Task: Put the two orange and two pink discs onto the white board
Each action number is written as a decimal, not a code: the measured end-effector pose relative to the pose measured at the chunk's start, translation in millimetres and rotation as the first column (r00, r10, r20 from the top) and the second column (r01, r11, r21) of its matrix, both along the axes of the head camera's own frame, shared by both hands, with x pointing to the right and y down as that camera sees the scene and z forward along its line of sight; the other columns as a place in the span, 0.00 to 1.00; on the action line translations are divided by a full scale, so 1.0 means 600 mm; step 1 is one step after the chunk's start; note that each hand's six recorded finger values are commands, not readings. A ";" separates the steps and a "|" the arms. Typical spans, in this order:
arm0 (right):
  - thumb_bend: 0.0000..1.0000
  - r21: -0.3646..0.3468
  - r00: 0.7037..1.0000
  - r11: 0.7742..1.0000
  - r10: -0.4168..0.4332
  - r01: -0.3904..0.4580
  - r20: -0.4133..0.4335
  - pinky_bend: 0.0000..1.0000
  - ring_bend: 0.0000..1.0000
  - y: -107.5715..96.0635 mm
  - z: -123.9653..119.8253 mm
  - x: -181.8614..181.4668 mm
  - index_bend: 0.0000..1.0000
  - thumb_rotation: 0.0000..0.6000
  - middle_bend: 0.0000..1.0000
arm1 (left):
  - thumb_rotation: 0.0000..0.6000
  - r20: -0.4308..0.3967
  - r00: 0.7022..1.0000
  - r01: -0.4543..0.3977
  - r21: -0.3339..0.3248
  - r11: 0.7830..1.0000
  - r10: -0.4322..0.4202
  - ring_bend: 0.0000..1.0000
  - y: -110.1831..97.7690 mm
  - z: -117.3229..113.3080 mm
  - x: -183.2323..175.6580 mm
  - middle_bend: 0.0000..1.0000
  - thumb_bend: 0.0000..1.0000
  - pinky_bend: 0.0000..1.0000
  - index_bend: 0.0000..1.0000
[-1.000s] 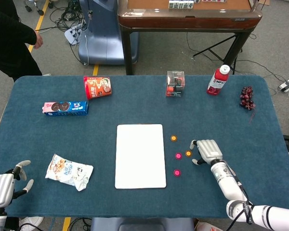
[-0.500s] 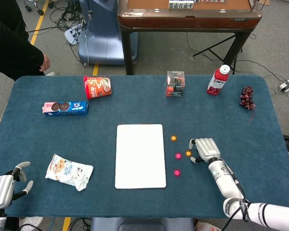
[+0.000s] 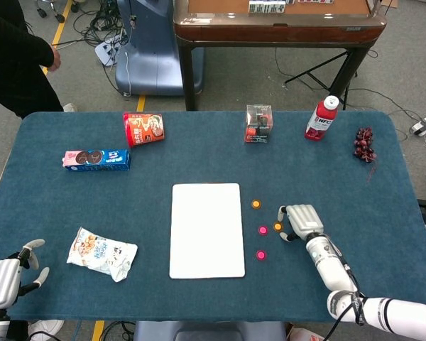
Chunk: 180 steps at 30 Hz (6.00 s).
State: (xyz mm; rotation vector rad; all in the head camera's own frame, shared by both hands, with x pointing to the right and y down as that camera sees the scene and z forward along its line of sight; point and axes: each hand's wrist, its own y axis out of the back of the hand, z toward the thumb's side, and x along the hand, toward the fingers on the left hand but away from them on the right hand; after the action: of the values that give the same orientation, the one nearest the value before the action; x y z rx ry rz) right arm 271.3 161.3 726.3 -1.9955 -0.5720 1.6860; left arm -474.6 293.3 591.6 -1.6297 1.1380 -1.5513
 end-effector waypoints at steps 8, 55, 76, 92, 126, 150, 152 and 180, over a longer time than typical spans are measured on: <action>0.21 -0.006 1.000 1.000 -0.002 0.002 0.003 1.00 1.00 -0.001 0.004 -0.006 0.43 1.00 1.00 | 1.00 -0.001 1.000 0.001 -0.003 1.000 -0.001 0.56 0.002 0.001 0.000 0.62 0.31 0.75 0.33; 0.29 0.160 0.960 0.975 -0.187 0.155 0.208 1.00 1.00 -0.038 -0.141 -0.148 0.55 1.00 1.00 | 1.00 -0.001 1.000 0.000 0.028 1.000 0.000 0.56 -0.028 -0.009 0.001 0.62 0.31 0.75 0.33; 0.28 0.064 0.938 0.968 -0.253 0.244 0.238 1.00 1.00 0.030 -0.090 -0.231 0.52 1.00 1.00 | 1.00 0.002 1.000 0.018 0.013 1.000 -0.018 0.56 -0.013 -0.006 -0.006 0.62 0.31 0.75 0.33; 0.01 0.035 0.956 0.976 -0.219 0.217 0.195 1.00 1.00 0.024 -0.060 -0.250 0.30 1.00 1.00 | 1.00 0.004 0.999 0.034 0.002 0.999 -0.034 0.56 0.002 -0.007 -0.015 0.62 0.31 0.75 0.34; 0.23 -0.015 0.999 0.999 -0.034 0.034 -0.009 1.00 1.00 -0.101 0.015 -0.153 0.31 1.00 1.00 | 1.00 0.001 0.998 0.060 -0.008 0.998 -0.060 0.56 0.015 -0.002 -0.021 0.62 0.31 0.75 0.34; 0.25 -0.003 0.995 0.999 -0.037 0.037 -0.097 1.00 1.00 -0.106 0.034 -0.141 0.34 1.00 1.00 | 1.00 -0.003 0.998 0.068 -0.018 0.997 -0.068 0.56 0.026 0.003 -0.023 0.62 0.31 0.75 0.34; 0.25 -0.003 0.995 0.999 -0.035 0.035 -0.099 1.00 1.00 -0.105 0.035 -0.141 0.35 1.00 1.00 | 1.00 -0.003 0.998 0.069 -0.019 0.997 -0.069 0.56 0.027 0.003 -0.023 0.62 0.31 0.75 0.34; 0.26 -0.002 0.993 0.999 -0.036 0.036 -0.115 1.00 1.00 -0.101 0.043 -0.138 0.41 1.00 1.00 | 1.00 -0.004 0.997 0.072 -0.020 0.997 -0.072 0.56 0.030 0.003 -0.023 0.62 0.31 0.75 0.34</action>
State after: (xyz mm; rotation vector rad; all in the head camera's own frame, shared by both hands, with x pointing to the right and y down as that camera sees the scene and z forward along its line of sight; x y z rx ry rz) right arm 188.4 100.9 752.2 -1.8831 -0.4930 1.7650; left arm -488.3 311.5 593.1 -1.6227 1.1992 -1.6093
